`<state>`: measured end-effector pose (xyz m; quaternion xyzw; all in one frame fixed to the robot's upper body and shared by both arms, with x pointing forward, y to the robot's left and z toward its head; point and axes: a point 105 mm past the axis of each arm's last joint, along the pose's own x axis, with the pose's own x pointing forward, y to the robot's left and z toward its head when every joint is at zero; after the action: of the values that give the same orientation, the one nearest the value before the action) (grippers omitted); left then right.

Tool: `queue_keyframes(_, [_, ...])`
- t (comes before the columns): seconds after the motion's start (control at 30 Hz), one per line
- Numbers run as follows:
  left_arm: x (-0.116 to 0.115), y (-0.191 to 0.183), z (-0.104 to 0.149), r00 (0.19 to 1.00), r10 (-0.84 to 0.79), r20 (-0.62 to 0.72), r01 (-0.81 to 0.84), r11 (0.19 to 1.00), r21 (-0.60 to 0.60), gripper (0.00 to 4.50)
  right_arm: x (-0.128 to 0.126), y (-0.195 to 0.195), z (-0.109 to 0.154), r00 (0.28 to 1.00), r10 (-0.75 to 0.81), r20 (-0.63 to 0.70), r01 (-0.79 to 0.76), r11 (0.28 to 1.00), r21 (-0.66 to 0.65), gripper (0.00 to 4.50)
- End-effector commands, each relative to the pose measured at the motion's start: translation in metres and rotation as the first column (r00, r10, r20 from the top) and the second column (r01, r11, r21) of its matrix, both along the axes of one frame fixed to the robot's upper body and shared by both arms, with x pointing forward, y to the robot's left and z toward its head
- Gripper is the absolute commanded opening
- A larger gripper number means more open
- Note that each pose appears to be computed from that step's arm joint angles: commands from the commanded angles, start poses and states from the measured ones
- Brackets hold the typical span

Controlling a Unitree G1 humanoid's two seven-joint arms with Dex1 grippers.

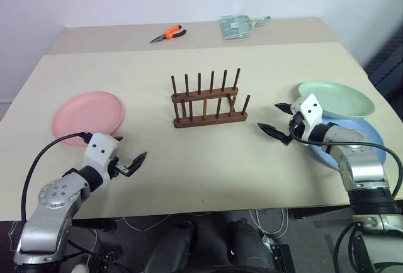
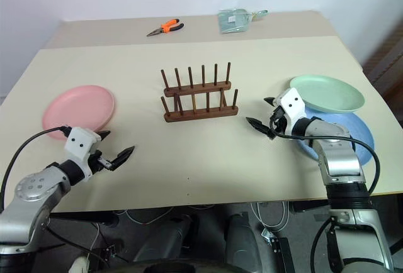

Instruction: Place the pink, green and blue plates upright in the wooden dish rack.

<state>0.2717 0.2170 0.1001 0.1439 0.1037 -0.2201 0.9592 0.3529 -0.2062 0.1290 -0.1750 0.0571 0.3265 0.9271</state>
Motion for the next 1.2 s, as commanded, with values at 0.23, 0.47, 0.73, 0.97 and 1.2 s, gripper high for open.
queue_keyframes(0.23, [0.017, -0.023, 0.003, 0.995, -0.095, 0.032, 0.096, 0.995, -0.02, 4.5, 0.002, 0.013, 0.017, 0.998, 0.033, 0.06, -0.034, 0.999, 0.016, 4.45])
queue_keyframes(0.47, [0.057, -0.057, -0.006, 0.953, -0.302, -0.024, 0.302, 0.953, -0.001, 4.5, -0.006, 0.02, 0.017, 0.997, 0.002, 0.077, -0.006, 0.999, 0.048, 4.45])
queue_keyframes(0.73, [0.098, -0.09, -0.022, 0.874, -0.472, -0.114, 0.476, 0.879, 0.016, 4.5, -0.022, 0.013, 0.017, 0.988, -0.087, 0.125, 0.082, 0.996, 0.038, 4.45])
queue_keyframes(0.97, [0.107, -0.111, -0.031, 0.823, -0.548, -0.146, 0.555, 0.832, 0.004, 3.19, -0.037, 0.006, 0.012, 0.982, -0.138, 0.128, 0.138, 0.99, 0.011, 4.5])
queue_keyframes(1.2, [0.093, -0.116, -0.034, 0.779, -0.616, -0.117, 0.623, 0.781, 0.033, 0.78, -0.039, -0.001, 0.011, 0.982, -0.147, 0.12, 0.149, 0.989, -0.012, 4.5])
